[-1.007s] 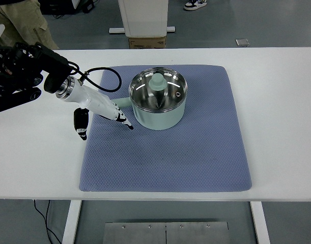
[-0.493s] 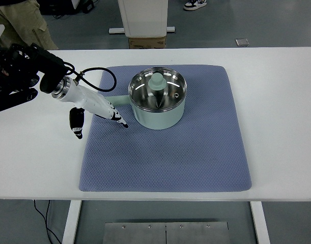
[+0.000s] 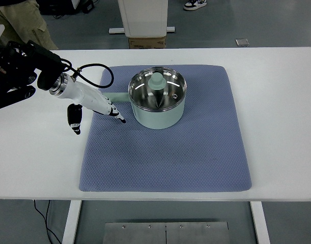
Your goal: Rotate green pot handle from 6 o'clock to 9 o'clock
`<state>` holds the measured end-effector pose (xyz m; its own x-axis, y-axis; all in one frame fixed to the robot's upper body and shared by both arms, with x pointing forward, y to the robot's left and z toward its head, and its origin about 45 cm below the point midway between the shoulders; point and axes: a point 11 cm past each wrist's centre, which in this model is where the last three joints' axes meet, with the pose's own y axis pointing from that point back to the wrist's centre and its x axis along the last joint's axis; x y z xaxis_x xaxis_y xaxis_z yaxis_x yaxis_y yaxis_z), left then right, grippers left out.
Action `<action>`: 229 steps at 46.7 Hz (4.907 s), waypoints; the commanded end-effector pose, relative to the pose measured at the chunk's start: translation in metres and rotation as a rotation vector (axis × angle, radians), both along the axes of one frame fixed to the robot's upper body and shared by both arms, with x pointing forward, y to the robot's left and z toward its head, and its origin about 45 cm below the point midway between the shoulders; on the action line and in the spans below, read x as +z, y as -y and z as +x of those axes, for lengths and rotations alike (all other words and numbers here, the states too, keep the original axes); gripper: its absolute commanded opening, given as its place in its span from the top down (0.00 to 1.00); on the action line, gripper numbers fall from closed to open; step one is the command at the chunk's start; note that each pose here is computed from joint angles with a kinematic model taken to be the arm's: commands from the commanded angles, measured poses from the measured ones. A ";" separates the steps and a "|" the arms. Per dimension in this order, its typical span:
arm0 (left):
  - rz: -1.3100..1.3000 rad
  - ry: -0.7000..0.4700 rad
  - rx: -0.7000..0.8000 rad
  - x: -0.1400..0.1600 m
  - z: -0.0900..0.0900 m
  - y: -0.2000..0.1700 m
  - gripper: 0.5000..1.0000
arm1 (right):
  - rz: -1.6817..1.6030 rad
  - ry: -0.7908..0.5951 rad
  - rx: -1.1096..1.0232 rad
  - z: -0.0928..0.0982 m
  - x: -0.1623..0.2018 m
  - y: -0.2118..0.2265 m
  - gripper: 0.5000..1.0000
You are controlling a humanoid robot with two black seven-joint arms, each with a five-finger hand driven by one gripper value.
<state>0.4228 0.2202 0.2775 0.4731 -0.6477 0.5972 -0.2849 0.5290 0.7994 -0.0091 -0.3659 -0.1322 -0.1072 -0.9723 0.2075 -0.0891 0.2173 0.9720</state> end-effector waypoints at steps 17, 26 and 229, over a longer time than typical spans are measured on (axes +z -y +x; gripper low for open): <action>-0.008 -0.033 -0.024 -0.008 -0.009 0.009 0.00 | 0.000 0.000 0.000 0.000 0.000 0.000 0.00; -0.034 -0.089 -0.071 -0.019 -0.027 0.024 0.00 | 0.000 0.000 0.000 0.000 0.000 0.000 0.00; -1.859 -0.342 1.346 -0.060 0.063 -0.059 0.00 | -0.001 -0.001 0.000 0.000 0.000 0.000 0.00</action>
